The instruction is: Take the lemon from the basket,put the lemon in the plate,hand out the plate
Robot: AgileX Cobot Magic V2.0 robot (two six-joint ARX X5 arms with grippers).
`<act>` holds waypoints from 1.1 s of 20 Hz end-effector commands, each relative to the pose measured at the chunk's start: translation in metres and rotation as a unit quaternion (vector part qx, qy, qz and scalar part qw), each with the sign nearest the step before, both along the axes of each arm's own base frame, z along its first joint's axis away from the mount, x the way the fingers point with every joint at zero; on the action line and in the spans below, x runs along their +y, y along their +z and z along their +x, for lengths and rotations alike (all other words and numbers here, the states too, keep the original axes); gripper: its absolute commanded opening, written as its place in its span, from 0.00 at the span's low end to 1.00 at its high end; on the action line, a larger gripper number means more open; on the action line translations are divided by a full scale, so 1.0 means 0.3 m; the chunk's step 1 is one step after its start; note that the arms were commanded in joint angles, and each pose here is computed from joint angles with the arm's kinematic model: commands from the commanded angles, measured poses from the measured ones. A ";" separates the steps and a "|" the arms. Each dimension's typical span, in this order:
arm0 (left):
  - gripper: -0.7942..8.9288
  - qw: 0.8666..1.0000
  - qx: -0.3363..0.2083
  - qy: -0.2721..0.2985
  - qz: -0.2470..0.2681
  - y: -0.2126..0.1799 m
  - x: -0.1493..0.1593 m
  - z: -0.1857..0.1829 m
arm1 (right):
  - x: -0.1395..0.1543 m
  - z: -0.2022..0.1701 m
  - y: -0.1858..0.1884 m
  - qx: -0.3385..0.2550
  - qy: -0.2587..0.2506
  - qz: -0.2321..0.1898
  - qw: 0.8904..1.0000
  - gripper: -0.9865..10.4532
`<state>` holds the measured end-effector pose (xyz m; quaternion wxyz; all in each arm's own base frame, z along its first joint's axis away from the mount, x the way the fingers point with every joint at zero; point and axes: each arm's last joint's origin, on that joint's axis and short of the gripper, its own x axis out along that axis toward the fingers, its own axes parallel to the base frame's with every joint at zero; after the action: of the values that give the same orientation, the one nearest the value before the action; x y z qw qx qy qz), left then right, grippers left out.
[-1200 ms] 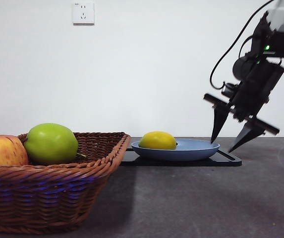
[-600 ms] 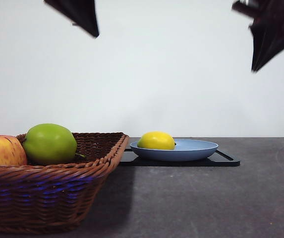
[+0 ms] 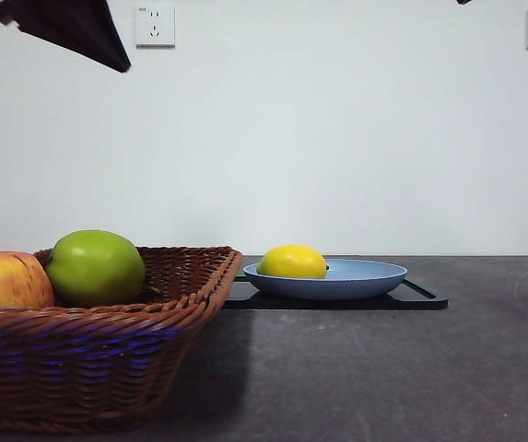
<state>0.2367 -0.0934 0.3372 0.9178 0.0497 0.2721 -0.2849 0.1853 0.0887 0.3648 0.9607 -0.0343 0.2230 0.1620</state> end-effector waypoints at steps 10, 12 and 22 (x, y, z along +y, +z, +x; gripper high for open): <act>0.09 0.983 -0.103 0.074 -0.134 -0.286 0.113 -0.295 | 0.019 -0.106 -0.398 -0.041 0.004 0.059 0.997 0.09; 0.09 0.982 -0.091 0.064 -0.153 -0.285 0.110 -0.299 | 0.020 -0.105 -0.400 -0.037 0.002 0.062 0.997 0.09; 0.09 0.982 -0.089 0.059 -0.157 -0.284 0.109 -0.299 | 0.020 -0.105 -0.397 -0.039 0.001 0.070 0.997 0.09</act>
<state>0.1462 -0.0597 0.2475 0.9497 -0.0841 0.1522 -0.2604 0.1531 0.0931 0.2411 0.9673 0.0169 0.1823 0.1753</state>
